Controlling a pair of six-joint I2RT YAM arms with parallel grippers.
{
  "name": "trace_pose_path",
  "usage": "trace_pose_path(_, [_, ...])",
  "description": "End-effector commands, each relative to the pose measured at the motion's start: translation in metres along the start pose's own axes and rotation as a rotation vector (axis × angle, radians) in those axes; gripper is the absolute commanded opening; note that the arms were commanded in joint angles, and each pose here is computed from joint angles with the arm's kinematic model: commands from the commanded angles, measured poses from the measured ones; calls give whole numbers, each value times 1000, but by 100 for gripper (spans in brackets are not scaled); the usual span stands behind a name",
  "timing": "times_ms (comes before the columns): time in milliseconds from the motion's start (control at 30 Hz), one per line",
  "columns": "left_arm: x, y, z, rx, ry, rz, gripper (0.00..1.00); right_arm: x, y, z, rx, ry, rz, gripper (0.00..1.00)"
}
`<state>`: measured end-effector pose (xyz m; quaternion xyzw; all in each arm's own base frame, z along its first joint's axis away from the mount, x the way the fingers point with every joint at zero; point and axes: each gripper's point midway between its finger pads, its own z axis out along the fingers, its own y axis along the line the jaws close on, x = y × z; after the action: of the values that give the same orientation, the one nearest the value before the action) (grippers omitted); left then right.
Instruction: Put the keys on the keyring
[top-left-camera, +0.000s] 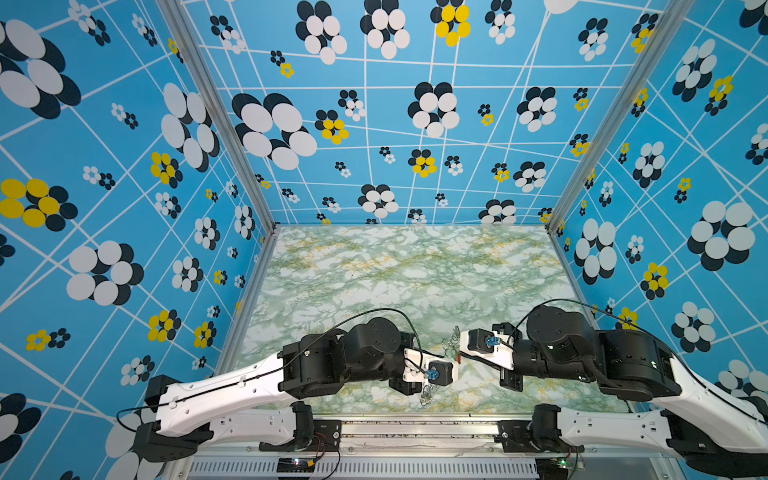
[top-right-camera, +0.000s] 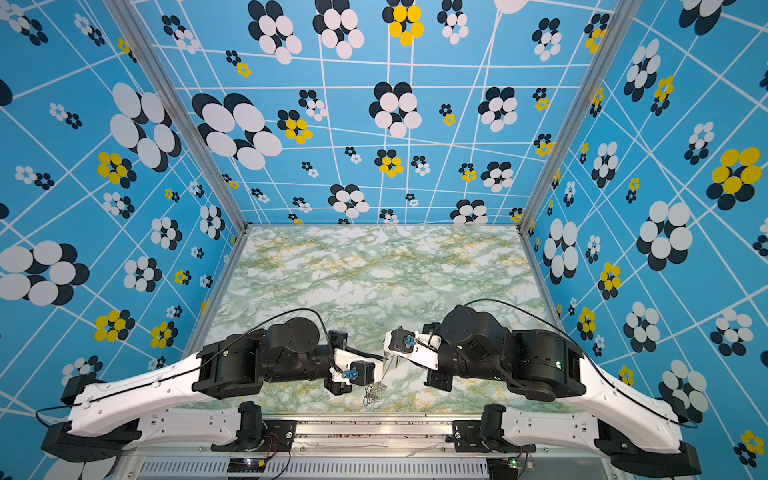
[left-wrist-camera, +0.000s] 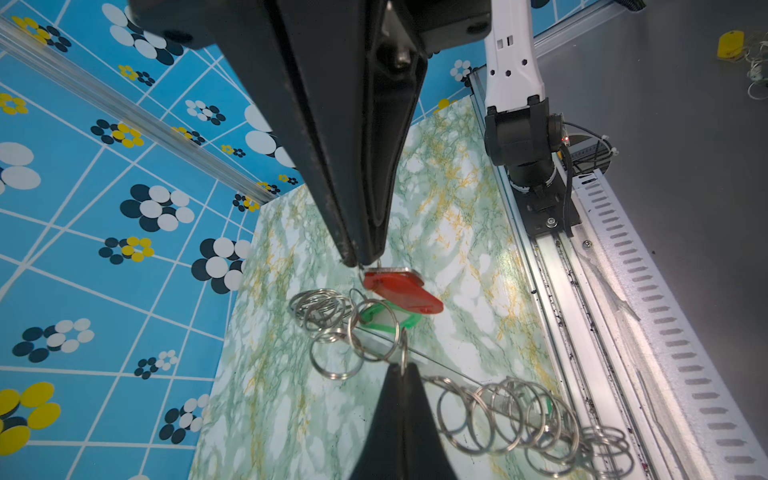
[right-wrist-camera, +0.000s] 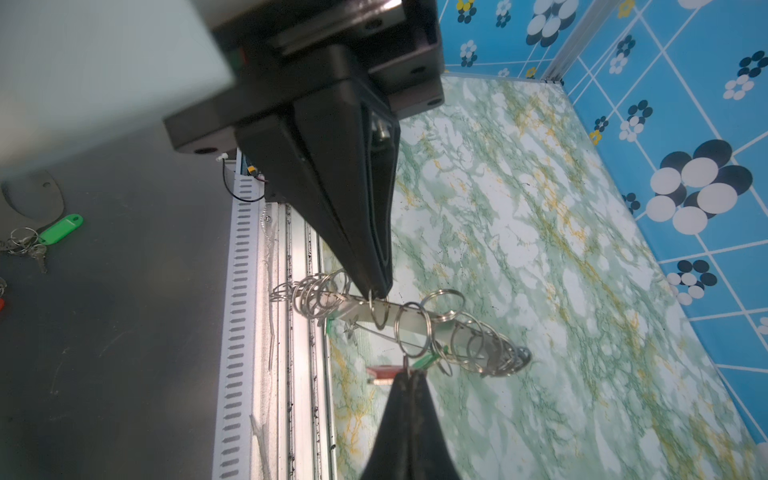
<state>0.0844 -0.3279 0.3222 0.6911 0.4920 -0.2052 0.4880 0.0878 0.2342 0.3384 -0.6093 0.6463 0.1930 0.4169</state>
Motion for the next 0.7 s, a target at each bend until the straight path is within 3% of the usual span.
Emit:
trace_pose_path(0, [-27,10,-14,1,-115,-68,0,-9,3,1,-12,-65,-21,0])
trace_pose_path(667, [-35,8,-13,55,-148,-106,0,-16,17,8,-60,-94,-81,0])
